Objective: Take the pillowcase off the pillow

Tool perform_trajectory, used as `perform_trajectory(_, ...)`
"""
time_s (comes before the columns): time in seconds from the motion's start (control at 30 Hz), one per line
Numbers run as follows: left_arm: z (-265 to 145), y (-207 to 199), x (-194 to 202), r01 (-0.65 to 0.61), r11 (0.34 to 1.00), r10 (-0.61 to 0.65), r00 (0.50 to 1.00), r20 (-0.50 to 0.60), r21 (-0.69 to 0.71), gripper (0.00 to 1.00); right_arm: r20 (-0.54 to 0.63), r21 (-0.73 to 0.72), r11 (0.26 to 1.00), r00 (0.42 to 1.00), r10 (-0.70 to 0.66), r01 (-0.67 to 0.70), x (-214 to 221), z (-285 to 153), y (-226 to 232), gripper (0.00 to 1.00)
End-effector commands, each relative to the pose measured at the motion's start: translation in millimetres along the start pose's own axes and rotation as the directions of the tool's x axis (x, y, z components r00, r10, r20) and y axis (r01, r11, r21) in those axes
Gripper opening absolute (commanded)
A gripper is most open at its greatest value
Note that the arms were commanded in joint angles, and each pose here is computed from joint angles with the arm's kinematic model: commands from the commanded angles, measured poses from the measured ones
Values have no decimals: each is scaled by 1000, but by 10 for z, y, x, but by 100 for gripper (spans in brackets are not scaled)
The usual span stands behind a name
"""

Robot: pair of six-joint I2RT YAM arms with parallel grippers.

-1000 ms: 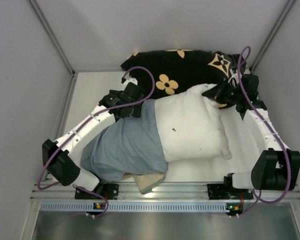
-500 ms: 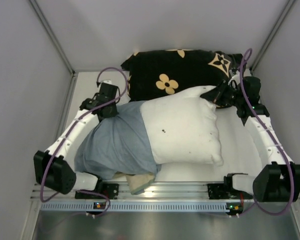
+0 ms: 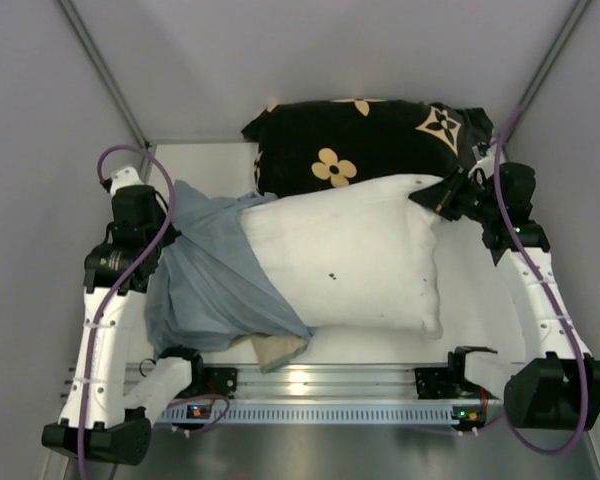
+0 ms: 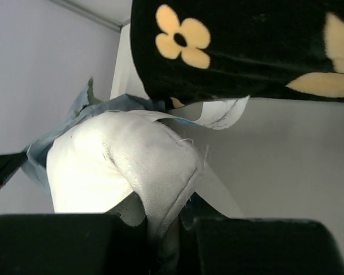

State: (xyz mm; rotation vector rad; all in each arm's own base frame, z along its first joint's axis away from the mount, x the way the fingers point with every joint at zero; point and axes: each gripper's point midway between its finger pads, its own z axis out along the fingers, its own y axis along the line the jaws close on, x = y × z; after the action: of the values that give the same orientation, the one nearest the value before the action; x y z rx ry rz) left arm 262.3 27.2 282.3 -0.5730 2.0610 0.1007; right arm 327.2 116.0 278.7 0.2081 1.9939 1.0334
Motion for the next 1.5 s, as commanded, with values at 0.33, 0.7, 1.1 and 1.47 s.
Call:
perform_trajectory(0.33, -381, 341, -366, 73, 993, -56, 985, 165, -94, 0, 450, 258, 938, 888, 96, -232, -1096, -775, -891, 0)
perform_trajectory(0.7, -793, -1134, 132, -37, 670, 103, 994, -43, 742, 66, 170, 77, 993, 982, 80, -94, -721, 16, -493, 0)
perform_trajectory(1.1, 357, -462, -11, 79, 990, -60, 986, -156, 117, 99, -20, -334, 942, 999, -31, 22, -464, 234, 328, 0)
perform_trajectory(1.47, 825, -704, 516, 107, 976, -45, 951, -305, 189, 99, -33, -44, 992, 992, -119, 117, -316, 278, -30, 8)
